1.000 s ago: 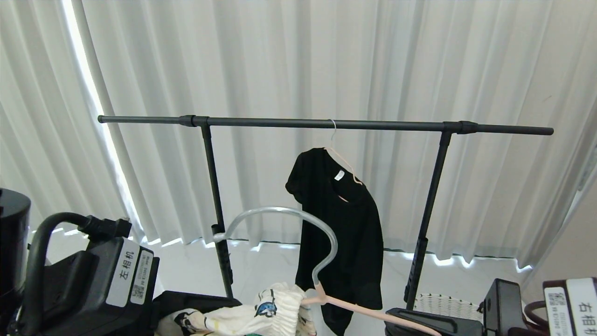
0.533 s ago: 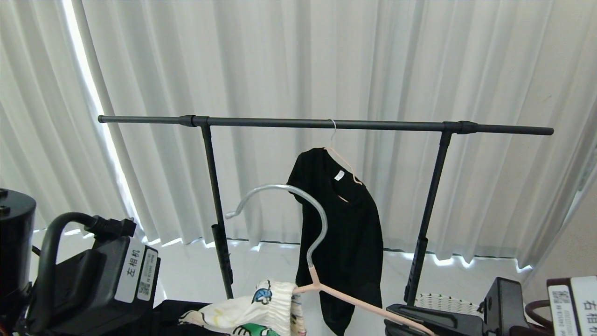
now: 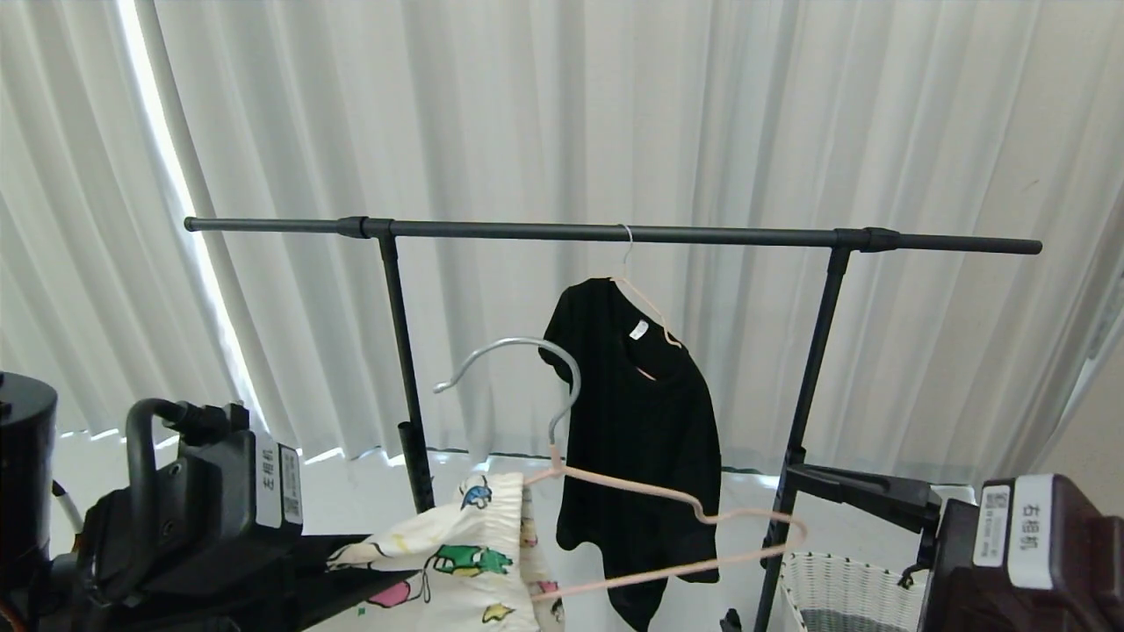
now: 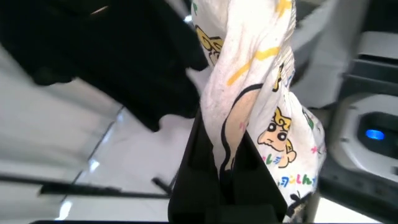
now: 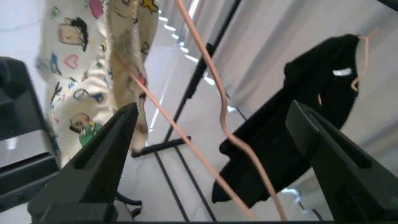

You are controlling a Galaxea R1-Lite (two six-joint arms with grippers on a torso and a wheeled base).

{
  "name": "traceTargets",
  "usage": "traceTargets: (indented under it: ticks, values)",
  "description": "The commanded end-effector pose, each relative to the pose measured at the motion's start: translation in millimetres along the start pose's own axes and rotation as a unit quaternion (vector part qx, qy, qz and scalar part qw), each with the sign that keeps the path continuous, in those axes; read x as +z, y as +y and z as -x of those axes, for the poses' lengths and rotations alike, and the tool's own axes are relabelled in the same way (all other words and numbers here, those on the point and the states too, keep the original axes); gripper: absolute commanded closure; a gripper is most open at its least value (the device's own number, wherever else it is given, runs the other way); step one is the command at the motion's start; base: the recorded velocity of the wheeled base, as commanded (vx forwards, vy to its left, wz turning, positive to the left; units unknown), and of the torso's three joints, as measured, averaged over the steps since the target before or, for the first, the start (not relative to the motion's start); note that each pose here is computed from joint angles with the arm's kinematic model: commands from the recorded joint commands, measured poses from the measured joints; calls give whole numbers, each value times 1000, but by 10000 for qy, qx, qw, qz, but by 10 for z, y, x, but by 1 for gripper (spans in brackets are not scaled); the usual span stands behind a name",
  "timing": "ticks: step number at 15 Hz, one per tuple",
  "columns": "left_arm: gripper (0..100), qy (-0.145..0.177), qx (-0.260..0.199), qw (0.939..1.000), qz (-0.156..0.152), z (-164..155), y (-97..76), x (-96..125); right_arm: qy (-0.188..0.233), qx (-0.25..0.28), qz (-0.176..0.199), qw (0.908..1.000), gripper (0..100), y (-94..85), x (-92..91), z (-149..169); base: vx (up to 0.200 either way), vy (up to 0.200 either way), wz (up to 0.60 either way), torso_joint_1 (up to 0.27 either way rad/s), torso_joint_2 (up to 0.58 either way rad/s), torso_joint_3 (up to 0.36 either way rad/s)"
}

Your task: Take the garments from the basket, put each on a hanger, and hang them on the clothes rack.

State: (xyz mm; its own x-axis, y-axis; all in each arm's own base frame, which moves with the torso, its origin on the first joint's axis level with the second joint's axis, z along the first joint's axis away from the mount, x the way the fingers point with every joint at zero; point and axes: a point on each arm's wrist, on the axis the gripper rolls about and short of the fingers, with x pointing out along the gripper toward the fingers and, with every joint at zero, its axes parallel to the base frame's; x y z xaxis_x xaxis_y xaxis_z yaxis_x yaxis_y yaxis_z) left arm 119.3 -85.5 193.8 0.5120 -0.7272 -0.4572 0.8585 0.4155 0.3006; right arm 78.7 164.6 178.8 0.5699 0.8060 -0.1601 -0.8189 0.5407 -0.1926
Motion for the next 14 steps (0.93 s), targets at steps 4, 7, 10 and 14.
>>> traceTargets:
  ticks: [4, 7, 10, 14]
  values:
    - [100, -383, 1122, 9929, 32, 94, 254, 20, 320, -382, -503, 9975, 0, -136, -105, -62, 0, 0, 0, 0, 0, 0]
    - [100, -641, 1457, 9872, -93, 140, 397, 245, 576, -421, -1474, 9865, 0, -118, -152, -209, 0, 0, 0, 0, 0, 0]
    - [100, -868, 1613, 9829, -191, 141, 539, 457, 356, -490, -2779, 9587, 0, -120, 62, -632, 0, 0, 0, 0, 0, 0]
    - [100, -976, 1522, 9831, -285, 107, 552, 544, 71, -503, -3167, 9472, 0, -138, 271, -1060, 0, 0, 0, 0, 0, 0]
